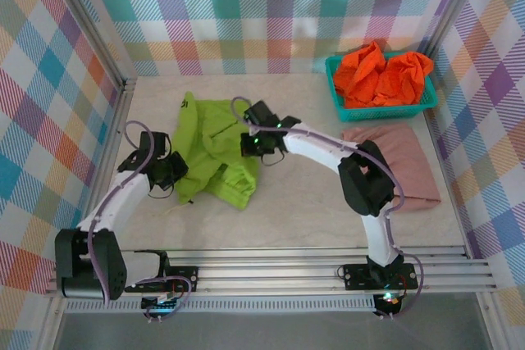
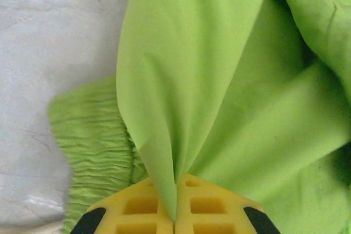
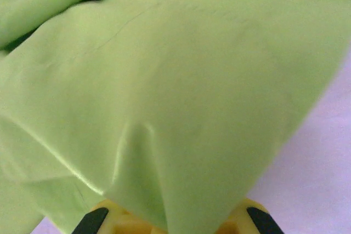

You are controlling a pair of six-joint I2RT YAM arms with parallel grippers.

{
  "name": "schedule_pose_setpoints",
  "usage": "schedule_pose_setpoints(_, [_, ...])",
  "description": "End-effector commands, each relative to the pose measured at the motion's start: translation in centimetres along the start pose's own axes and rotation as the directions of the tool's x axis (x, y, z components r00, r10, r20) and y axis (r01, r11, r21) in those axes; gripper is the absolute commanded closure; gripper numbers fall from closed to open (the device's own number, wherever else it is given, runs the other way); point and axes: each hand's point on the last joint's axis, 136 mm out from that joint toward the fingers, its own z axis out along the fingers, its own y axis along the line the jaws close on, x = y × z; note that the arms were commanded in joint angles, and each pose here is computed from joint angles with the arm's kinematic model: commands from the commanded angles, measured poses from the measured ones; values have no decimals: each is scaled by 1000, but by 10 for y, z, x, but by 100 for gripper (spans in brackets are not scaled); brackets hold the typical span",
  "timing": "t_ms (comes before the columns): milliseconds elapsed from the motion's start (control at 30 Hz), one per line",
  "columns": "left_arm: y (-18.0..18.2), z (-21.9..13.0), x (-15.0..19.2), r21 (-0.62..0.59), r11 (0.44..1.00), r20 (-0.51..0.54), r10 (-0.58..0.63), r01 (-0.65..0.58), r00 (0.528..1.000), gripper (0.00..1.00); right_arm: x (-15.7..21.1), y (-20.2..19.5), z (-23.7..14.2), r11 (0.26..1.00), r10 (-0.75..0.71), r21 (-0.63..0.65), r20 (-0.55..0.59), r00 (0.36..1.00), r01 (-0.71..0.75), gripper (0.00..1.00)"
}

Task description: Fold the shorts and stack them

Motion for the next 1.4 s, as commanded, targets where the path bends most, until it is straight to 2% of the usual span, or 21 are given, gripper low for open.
schedule_pose_setpoints(0, [-4, -16, 10, 60, 998, -5, -31, 32, 999, 100, -45, -8, -29, 999, -39, 1, 61, 997, 39, 100])
schedule_pose_setpoints(133, [-5, -31, 20, 104, 993, 8, -63, 62, 998, 100, -100, -26, -39, 999, -37, 14, 107, 994, 35, 100])
schedule_pose_setpoints(200, [-3, -36, 25, 116, 990, 8, -79, 78, 997, 100, -122, -35, -41, 1000, -20, 11, 117, 993, 19, 96])
schedule_pose_setpoints(267, [-4, -38, 32, 138, 986, 0, -94, 93, 996, 97, -142, -44, -41, 1000, -3, 1, 134, 991, 3, 87])
schedule_pose_setpoints(300, [-7, -39, 36, 159, 982, -7, -99, 99, 995, 95, -152, -46, -41, 1000, 2, -15, 146, 989, 0, 74])
schedule_pose_setpoints(333, [-10, -38, 41, 184, 978, -16, -102, 104, 995, 90, -161, -46, -44, 999, 11, -39, 163, 987, -5, 60])
schedule_pose_setpoints(367, [-13, -36, 45, 204, 973, -24, -105, 107, 994, 82, -166, -48, -43, 998, 22, -54, 170, 985, -13, 52])
schedule_pose_setpoints(400, [-18, -35, 49, 226, 968, -32, -103, 108, 994, 69, -172, -48, -48, 997, 33, -68, 182, 983, -21, 44])
schedule_pose_setpoints(467, [-23, -34, 51, 239, 967, -32, -82, 87, 996, 36, -172, -44, -59, 996, 38, -83, 189, 981, -23, 36])
schedule_pose_setpoints(500, [-23, -36, 49, 228, 971, -24, -74, 77, 997, 26, -169, -37, -65, 995, 34, -101, 183, 983, -15, 35])
schedule_pose_setpoints(533, [-22, -39, 44, 206, 977, -6, -62, 62, 998, 16, -160, -29, -69, 993, 33, -121, 167, 985, -12, 33])
schedule_pose_setpoints(567, [-24, -44, 38, 193, 980, 17, -46, 42, 999, 10, -152, -18, -76, 989, 22, -148, 163, 986, 2, 33])
schedule_pose_setpoints(633, [-29, -50, 25, 184, 983, 42, -22, 14, 999, 5, -121, 4, -79, 983, -25, -175, 143, 989, 51, 31])
schedule_pose_setpoints(767, [-35, -50, 2, 164, 986, 24, -25, 21, 999, 4, -44, 50, -80, 965, -141, -203, 128, 982, 165, 28])
schedule_pose_setpoints(867, [-31, -44, -12, 138, 989, 20, -46, 43, 999, 4, 22, 77, -63, 949, -216, -217, 82, 973, 229, 27])
schedule_pose_setpoints(1033, [-21, -42, -38, 113, 990, 55, -95, 89, 994, 1, 104, 118, -29, 888, -408, -196, 83, 909, 416, 22])
schedule_pose_setpoints(1133, [-8, -40, -55, 83, 988, 77, -140, 134, 987, 0, 132, 135, -9, 843, -513, -152, 66, 856, 517, 21])
schedule_pose_setpoints(1267, [18, -39, -78, 60, 971, 97, -235, 230, 967, 0, 148, 139, 20, 773, -633, -55, 12, 774, 633, 21])
schedule_pose_setpoints(1367, [35, -42, -93, 67, 954, 117, -299, 293, 947, 0, 154, 137, 34, 744, -668, -15, -26, 743, 668, 22])
